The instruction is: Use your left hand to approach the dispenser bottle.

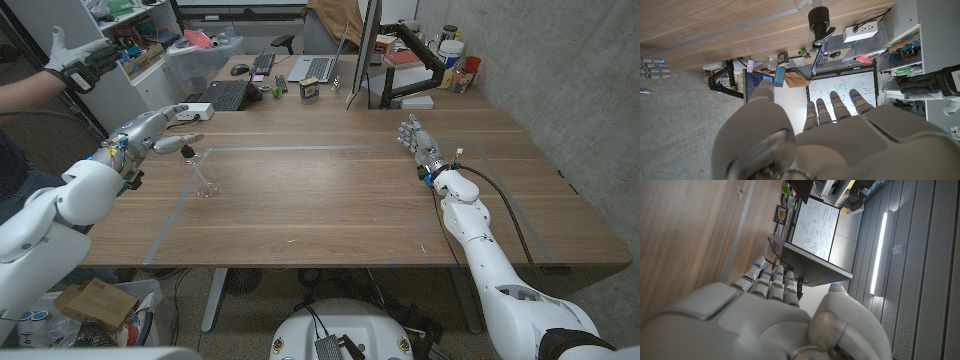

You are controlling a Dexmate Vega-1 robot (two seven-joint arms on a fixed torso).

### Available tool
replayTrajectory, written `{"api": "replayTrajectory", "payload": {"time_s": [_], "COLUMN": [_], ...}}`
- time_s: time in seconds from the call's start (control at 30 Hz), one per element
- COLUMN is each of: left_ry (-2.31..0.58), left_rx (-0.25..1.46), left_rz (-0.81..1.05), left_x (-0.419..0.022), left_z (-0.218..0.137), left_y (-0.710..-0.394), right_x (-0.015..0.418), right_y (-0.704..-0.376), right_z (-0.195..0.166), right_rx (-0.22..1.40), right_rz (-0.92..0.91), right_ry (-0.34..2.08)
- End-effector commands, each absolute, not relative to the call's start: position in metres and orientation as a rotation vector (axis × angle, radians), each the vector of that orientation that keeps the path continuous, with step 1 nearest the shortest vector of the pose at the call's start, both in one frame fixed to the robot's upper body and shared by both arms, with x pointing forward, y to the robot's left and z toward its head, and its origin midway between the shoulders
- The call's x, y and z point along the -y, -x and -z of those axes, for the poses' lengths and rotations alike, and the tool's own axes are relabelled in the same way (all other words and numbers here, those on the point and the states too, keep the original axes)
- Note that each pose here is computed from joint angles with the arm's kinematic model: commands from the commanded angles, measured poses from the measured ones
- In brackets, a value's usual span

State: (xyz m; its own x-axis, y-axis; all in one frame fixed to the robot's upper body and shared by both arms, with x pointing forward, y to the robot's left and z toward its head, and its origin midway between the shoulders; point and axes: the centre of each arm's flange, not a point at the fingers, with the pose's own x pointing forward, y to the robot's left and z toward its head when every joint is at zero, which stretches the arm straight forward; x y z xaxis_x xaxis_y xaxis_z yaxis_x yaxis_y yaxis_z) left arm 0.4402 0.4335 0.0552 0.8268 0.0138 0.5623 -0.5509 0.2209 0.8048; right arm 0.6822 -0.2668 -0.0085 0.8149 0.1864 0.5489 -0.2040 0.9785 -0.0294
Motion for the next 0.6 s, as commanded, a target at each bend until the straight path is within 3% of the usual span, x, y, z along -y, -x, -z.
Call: {"api": "replayTrajectory", "payload": {"time_s": [0.03, 0.6], "left_ry": [-1.331, -1.347], "left_rx": [0.456, 0.420], "left_rz": [-0.405, -0.413], "left_x": [-0.436, -0.439], "left_z": [-0.059, -0.062], "left_y": [-0.449, -0.459], "right_x": [0.268, 0.271], "right_y": [-0.681, -0.681], "right_z": [0.007, 0.005], "right_rx": [0.590, 0.596], "right_rz": [-0.202, -0.203], "right_ry": [-0.035, -0.034]}}
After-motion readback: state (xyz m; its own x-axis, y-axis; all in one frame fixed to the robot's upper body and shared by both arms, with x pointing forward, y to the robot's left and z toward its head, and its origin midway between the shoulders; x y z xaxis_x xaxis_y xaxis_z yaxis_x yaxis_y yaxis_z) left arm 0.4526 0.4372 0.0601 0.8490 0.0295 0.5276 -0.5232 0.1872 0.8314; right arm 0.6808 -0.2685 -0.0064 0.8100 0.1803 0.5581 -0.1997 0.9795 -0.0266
